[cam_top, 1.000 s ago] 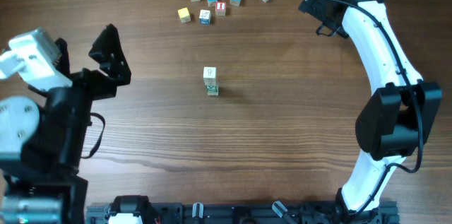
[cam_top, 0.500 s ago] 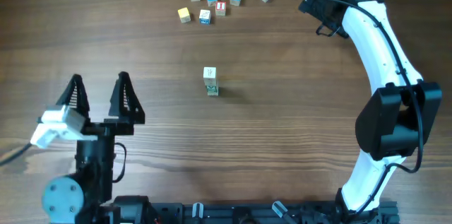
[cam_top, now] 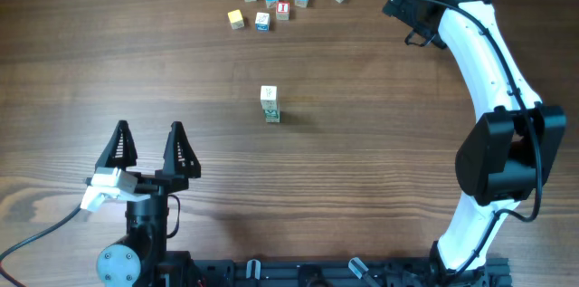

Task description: Form a tower

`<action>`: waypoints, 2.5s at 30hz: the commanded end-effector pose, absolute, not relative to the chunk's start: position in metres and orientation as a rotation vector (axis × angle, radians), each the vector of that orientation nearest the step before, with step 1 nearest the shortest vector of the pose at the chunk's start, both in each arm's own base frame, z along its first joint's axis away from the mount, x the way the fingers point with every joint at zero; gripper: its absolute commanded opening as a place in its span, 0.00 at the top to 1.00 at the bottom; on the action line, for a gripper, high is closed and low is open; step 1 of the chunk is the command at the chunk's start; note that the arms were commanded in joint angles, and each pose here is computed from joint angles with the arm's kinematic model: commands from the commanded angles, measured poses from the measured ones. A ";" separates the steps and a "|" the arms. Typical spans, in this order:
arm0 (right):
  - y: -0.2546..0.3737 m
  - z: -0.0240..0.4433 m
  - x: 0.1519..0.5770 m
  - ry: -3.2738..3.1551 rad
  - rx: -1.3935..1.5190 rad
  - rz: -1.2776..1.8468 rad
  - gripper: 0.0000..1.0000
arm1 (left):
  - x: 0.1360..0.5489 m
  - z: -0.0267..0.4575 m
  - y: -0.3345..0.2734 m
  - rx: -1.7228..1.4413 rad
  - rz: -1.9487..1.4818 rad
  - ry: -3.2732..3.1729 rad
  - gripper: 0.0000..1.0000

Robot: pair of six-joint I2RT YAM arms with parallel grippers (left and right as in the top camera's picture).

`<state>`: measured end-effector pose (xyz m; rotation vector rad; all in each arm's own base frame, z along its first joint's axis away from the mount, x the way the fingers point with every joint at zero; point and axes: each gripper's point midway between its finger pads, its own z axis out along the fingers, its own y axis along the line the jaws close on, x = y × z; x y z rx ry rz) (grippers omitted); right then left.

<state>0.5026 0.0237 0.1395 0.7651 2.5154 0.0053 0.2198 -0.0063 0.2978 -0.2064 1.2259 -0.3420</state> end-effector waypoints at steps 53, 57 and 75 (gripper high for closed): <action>0.022 0.163 0.507 2.463 0.751 0.017 0.00 | 0.249 0.137 -0.013 -0.262 -0.322 1.723 0.00; 0.022 0.163 0.507 2.463 0.752 0.017 0.00 | 0.249 0.134 -0.013 -0.267 -0.319 1.735 0.00; 0.022 0.163 0.507 2.463 0.751 0.017 0.00 | 0.246 0.158 -0.013 -0.248 -0.329 1.630 0.00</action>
